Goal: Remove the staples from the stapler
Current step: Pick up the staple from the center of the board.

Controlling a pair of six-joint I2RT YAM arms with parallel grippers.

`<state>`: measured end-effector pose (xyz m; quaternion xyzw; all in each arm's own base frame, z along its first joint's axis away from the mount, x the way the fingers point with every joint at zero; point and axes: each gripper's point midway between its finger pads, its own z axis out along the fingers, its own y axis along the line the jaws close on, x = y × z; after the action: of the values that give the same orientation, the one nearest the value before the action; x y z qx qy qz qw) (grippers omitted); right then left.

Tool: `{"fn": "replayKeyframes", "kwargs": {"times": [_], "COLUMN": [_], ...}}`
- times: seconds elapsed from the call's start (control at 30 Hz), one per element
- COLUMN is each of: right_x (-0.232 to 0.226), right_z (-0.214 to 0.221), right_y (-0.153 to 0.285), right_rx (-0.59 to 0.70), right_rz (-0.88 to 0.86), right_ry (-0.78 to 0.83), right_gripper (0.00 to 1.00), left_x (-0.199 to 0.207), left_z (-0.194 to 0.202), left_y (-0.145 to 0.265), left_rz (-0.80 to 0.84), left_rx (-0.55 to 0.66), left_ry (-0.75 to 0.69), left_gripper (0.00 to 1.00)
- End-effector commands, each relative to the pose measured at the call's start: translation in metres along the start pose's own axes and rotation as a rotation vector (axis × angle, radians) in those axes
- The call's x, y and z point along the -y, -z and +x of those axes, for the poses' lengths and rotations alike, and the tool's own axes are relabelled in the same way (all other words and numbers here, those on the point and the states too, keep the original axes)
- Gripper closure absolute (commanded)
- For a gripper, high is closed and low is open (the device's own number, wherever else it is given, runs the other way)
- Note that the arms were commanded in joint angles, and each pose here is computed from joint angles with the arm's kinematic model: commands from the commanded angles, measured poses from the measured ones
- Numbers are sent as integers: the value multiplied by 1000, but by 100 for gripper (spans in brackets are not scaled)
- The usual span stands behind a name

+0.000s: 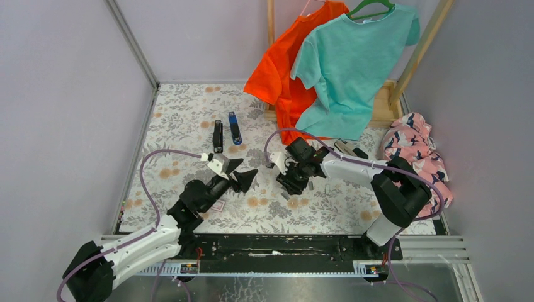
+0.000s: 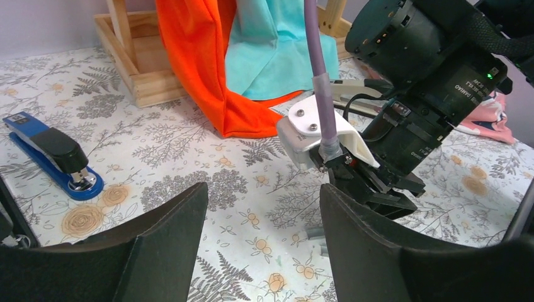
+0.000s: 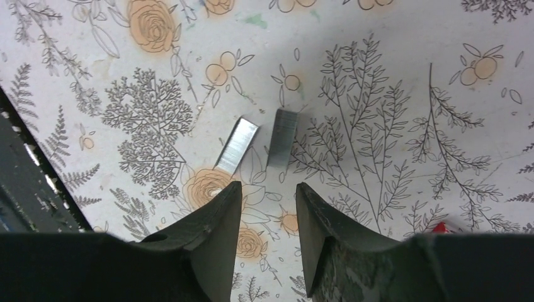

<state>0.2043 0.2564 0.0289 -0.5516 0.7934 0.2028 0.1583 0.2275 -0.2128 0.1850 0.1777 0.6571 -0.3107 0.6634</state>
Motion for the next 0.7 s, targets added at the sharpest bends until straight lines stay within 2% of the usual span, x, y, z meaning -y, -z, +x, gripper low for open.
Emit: {"fn": "replayKeyframes", "kwargs": {"times": [0.0, 0.67], "right_x": [17, 14], "right_z": [-7, -5], "right_y": [-1, -17], "right_rx": [9, -22], "right_rz": [76, 72], "right_ry": [-4, -1], "right_gripper": [56, 54], "left_x": [-10, -10], "left_z": [1, -7], "left_y": [2, 3], "left_rz": [-44, -46], "left_rx": [-9, 15], "left_ry": [-36, -37], "left_gripper": [27, 27]}}
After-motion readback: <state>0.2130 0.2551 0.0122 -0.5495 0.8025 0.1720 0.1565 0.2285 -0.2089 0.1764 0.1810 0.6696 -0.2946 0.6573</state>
